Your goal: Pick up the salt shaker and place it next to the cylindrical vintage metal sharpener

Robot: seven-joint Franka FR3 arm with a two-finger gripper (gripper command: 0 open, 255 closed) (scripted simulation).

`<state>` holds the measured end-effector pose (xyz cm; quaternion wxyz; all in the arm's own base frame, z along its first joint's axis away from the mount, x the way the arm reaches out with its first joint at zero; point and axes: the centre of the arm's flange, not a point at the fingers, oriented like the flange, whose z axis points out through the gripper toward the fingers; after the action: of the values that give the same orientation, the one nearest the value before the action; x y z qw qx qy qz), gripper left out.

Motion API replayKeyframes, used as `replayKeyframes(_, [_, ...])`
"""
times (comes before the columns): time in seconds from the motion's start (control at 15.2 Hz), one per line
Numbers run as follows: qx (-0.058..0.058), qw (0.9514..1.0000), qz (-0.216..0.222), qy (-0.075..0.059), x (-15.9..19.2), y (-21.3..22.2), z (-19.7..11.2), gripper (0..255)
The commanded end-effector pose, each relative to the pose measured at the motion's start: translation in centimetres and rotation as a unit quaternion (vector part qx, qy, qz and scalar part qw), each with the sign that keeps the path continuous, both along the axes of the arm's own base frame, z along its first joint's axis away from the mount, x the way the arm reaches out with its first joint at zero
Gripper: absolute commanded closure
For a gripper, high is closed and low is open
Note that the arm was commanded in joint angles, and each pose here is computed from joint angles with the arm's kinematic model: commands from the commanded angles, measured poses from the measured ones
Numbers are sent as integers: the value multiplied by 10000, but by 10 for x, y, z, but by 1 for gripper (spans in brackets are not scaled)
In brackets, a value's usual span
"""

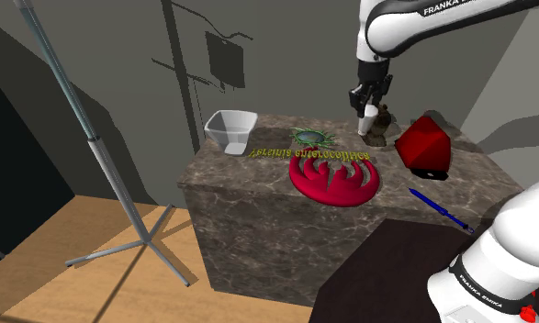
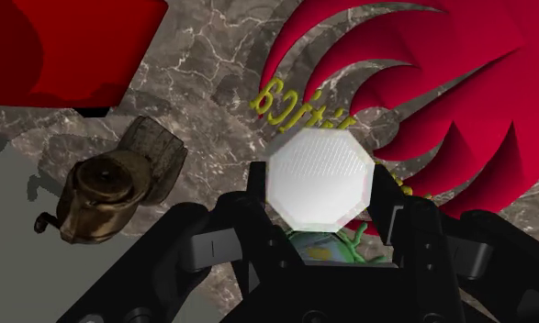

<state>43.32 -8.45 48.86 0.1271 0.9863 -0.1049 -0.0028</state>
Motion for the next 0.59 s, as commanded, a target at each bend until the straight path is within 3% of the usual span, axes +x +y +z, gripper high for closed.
replayKeyframes(0.0, [-4,10000,2,1,17,-21,0,255])
replayKeyframes(0.53, [-4,10000,2,1,83,-103,0,255])
